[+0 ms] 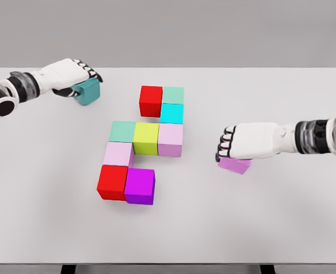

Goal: Assemble the squares on the desktop into the number 2

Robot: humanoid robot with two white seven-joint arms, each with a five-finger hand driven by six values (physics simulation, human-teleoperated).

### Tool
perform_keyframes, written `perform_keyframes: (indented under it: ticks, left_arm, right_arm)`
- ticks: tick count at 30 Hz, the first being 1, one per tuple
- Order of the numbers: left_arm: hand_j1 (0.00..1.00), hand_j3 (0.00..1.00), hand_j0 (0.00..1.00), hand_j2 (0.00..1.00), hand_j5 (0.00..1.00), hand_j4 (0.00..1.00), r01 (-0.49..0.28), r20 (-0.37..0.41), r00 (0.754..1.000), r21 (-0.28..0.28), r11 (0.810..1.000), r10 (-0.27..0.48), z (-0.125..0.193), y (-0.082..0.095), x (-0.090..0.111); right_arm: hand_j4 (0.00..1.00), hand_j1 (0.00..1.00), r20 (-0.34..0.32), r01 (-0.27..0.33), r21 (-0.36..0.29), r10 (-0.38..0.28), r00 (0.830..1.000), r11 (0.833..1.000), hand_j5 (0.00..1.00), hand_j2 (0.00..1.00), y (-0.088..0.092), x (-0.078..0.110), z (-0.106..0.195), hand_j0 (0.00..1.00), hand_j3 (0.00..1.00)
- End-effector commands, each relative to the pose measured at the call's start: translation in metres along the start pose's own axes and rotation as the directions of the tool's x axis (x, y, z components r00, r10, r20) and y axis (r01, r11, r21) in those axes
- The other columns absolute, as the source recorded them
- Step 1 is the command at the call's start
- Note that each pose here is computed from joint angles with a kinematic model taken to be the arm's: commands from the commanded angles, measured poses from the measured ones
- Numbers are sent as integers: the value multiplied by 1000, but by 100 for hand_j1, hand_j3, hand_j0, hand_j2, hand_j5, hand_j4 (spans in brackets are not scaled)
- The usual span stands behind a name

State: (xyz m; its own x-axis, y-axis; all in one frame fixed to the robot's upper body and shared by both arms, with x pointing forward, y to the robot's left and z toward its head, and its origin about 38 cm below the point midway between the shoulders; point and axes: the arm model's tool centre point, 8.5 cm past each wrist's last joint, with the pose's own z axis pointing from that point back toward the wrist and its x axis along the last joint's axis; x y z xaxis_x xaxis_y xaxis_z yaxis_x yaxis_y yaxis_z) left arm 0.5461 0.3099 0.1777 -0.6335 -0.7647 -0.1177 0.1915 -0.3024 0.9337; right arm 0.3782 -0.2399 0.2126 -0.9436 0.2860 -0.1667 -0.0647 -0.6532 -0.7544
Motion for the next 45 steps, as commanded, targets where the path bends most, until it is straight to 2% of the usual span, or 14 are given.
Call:
perform_keyframes:
  ticks: [1,7,9,12,15,23,25,26,28,37,41,42,43,45]
  left_arm:
    - [78,78,78,78,78,78,-3,-1,1000,10,1000,3,1,2,-1]
    - [81,81,81,81,81,81,-5,-28,1000,0,1000,5,11,-1,-12]
    - [85,85,85,85,85,85,-5,-34,999,0,1000,5,14,-1,-14]
    - [100,100,100,100,100,100,-2,-58,998,-7,1000,1,25,-3,-25]
    - [100,100,100,100,100,100,-26,-99,995,-2,1000,26,47,-6,-42]
    - [100,100,100,100,100,100,-45,-135,990,-48,998,39,53,-22,-51]
    - [99,99,99,99,99,99,-48,-140,989,-53,997,40,54,-24,-52]
    - [99,99,99,99,99,99,-51,-142,989,-54,997,42,54,-25,-52]
    - [99,99,99,99,99,99,-50,-142,989,-58,997,41,54,-27,-52]
    - [97,97,97,97,97,97,-52,-137,990,-77,996,41,53,-32,-50]
    - [97,97,97,97,97,97,-52,-134,990,-86,995,40,53,-34,-49]
    - [97,97,97,97,97,97,-51,-131,991,-81,995,40,52,-33,-48]
    - [97,97,97,97,97,97,-50,-129,991,-83,995,39,51,-33,-47]
    - [97,97,97,97,97,97,-48,-124,992,-84,995,37,50,-34,-46]
  right_arm:
    - [48,48,29,10,-8,-10,1000,1000,48,48,-1,7,-8,48,48]
    - [48,48,81,10,-35,-7,997,999,48,48,-8,18,-28,48,48]
    - [48,48,94,13,-48,-8,996,999,48,48,-11,21,-31,48,48]
    - [48,48,126,23,-65,-14,992,998,48,48,-15,27,-40,48,48]
    - [48,48,141,30,-79,-18,990,996,48,48,-19,30,-43,48,48]
    - [48,48,183,32,-82,-16,983,996,48,48,-20,40,-56,48,48]
    - [55,55,182,32,-81,-17,983,996,55,55,-20,40,-56,55,55]
    - [74,74,177,33,-75,-19,984,997,74,74,-18,39,-54,74,74]
    - [92,92,173,33,-71,-20,985,997,92,92,-17,38,-52,92,92]
    - [98,98,168,34,-74,-21,986,997,98,98,-18,36,-50,98,98]
    - [98,98,150,122,-131,-102,983,984,98,98,-24,18,-18,98,98]
    - [98,98,132,181,-148,-162,978,972,98,98,-21,6,8,98,98]
    - [98,98,105,209,-145,-195,975,967,98,98,-18,-4,32,98,98]
    - [98,98,43,207,-110,-204,978,972,98,98,-13,-15,60,98,98]
